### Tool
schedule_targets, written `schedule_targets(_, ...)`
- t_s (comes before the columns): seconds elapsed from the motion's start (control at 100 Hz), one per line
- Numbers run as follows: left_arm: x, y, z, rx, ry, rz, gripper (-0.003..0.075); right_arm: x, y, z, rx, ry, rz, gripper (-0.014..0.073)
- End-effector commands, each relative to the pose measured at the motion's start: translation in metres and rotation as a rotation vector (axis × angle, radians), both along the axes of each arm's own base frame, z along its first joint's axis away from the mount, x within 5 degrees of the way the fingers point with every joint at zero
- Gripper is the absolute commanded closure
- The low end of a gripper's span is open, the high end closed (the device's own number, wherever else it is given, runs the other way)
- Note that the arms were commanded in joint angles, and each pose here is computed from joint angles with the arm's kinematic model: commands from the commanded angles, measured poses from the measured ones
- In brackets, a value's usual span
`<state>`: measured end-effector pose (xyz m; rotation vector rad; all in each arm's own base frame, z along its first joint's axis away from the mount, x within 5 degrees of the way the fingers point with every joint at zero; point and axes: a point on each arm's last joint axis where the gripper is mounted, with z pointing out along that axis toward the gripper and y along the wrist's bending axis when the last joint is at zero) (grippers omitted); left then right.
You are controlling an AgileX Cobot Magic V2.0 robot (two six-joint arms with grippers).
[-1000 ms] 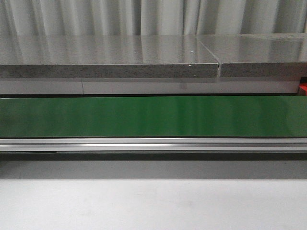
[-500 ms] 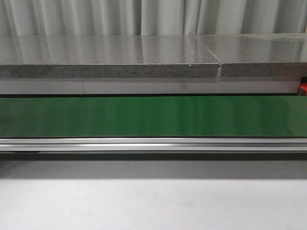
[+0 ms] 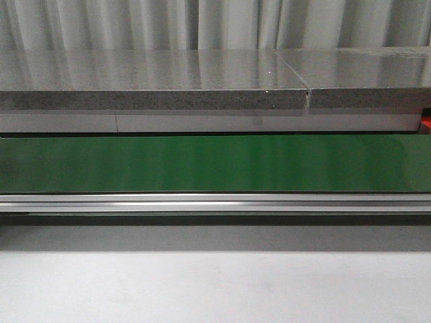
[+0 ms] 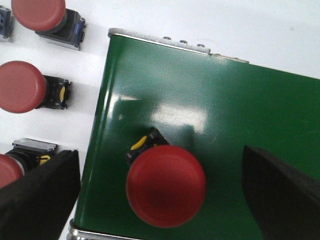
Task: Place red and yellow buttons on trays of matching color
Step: 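Carry the red button onto the conveyor belt and release it, then move the left gripper back over a yellow push button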
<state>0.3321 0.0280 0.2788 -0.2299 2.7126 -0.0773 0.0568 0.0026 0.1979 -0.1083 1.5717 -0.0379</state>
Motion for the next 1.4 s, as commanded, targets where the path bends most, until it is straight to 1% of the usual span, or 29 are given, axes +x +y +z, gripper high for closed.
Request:
schedule_targets(0.0, 0.001, -0.002, 0.023, -0.001, -0.115, -0.001, 0.0080, -0.002, 0.000, 0.011, -0.006, -0.104, -0.001, 0.0663)
schedule_targets(0.09, 0.003, -0.004, 0.030, -0.006, -0.166, -0.018, 0.0080, -0.002, 0.000, 0.011, -0.006, -0.104, -0.001, 0.0663)
schedule_targets(0.24, 0.010, -0.010, 0.052, -0.068, -0.251, -0.039, 0.0080, -0.002, 0.000, 0.011, -0.006, -0.104, -0.001, 0.0663)
schedule_targets(0.36, 0.010, -0.011, 0.070, -0.082, -0.310, -0.038, 0.0080, -0.002, 0.000, 0.011, -0.006, -0.104, -0.001, 0.0663)
schedule_targets(0.57, -0.010, -0.010, 0.096, -0.059, -0.383, -0.038, 0.0080, -0.002, 0.000, 0.011, -0.006, -0.104, -0.001, 0.0663)
schedule_targets(0.74, -0.033, 0.006, 0.106, -0.039, -0.418, 0.045, 0.0080, -0.002, 0.000, 0.011, -0.006, -0.104, -0.001, 0.0663)
schedule_targets(0.86, -0.053, 0.024, 0.100, -0.018, -0.420, 0.123, 0.0080, -0.002, 0.000, 0.011, -0.006, -0.104, -0.001, 0.0663)
schedule_targets(0.92, -0.063, 0.034, 0.092, -0.008, -0.415, 0.168, 0.0080, -0.002, 0.000, 0.011, -0.006, -0.104, -0.001, 0.0663)
schedule_targets(1.0, -0.079, 0.049, 0.083, -0.008, -0.412, 0.261, 0.0080, -0.002, 0.000, 0.011, -0.006, -0.104, -0.001, 0.0663)
schedule_targets(1.21, -0.118, 0.076, 0.044, 0.009, -0.390, 0.455, 0.0080, -0.002, 0.000, 0.011, -0.006, -0.104, -0.001, 0.0663)
schedule_targets(1.39, -0.140, 0.090, 0.001, 0.008, -0.309, 0.566, 0.0080, -0.002, 0.000, 0.011, -0.006, -0.104, -0.001, 0.0663)
